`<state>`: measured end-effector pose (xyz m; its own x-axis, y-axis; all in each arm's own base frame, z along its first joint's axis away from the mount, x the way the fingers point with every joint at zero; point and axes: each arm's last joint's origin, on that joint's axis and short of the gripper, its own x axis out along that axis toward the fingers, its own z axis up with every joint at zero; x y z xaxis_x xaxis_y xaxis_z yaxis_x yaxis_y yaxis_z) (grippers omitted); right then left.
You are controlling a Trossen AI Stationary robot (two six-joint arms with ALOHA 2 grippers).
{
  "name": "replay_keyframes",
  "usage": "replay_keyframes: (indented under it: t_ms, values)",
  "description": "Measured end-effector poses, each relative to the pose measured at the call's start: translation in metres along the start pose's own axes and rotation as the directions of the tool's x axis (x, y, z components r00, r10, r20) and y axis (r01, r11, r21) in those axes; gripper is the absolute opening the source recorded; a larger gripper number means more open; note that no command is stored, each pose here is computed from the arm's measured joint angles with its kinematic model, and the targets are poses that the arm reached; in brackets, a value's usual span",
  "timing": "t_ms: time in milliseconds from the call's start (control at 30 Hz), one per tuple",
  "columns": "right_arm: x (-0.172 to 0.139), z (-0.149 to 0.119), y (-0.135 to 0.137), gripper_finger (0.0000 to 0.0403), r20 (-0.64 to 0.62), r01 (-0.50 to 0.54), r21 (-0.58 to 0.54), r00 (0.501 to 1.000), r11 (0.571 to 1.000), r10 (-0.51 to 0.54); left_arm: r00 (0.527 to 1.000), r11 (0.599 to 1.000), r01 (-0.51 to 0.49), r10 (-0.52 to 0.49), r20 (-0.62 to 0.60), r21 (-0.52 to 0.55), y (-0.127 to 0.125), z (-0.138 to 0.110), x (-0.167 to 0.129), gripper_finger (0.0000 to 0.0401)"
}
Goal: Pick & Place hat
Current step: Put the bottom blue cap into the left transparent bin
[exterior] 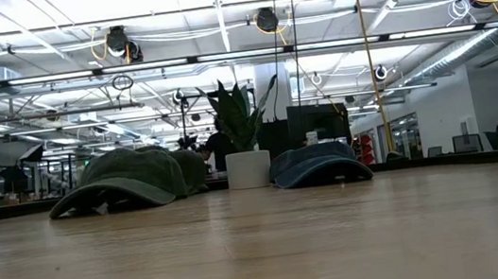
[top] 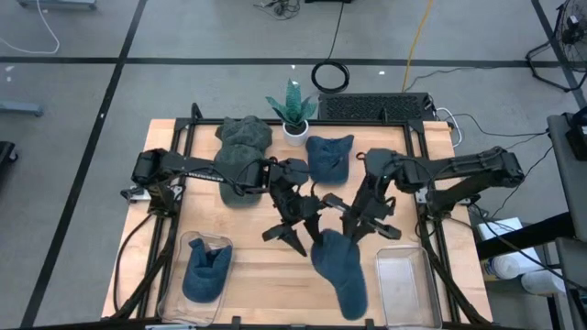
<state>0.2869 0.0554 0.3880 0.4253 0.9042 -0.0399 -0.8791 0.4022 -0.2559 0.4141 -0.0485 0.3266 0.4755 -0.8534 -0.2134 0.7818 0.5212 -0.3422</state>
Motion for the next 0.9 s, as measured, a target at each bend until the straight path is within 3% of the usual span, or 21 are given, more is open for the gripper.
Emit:
replay_keyframes:
  t_ms: [333, 500, 600, 800, 900]
  values:
    - [-0.006, 0.003, -0.004, 0.0000, 0.040, -0.035, 0.026, 0.999, 0.999, 0.034, 0.999, 0.996, 0.010, -0.013, 0.042, 0.085, 0.003, 0.006, -0.005, 0.0232]
    - [-0.006, 0.002, -0.004, 0.0000, 0.041, -0.043, 0.030, 0.998, 0.999, 0.042, 0.995, 0.990, 0.090, -0.095, 0.040, 0.107, 0.003, 0.004, -0.001, 0.0232]
    - [-0.004, 0.001, -0.004, 0.0000, 0.045, -0.055, 0.032, 0.998, 0.998, 0.054, 0.996, 0.985, 0.070, -0.078, 0.042, 0.158, 0.003, 0.004, 0.001, 0.0232]
    - [0.006, 0.008, 0.003, 0.0000, 0.085, -0.126, 0.046, 0.989, 0.991, 0.122, 0.998, 0.996, -0.008, 0.003, 0.064, 0.088, 0.024, 0.004, -0.028, 0.0232]
    - [0.008, 0.011, 0.004, 0.0000, 0.094, -0.138, 0.045, 0.987, 0.989, 0.133, 0.996, 0.994, -0.023, 0.013, 0.088, 0.106, 0.031, 0.005, -0.036, 0.0232]
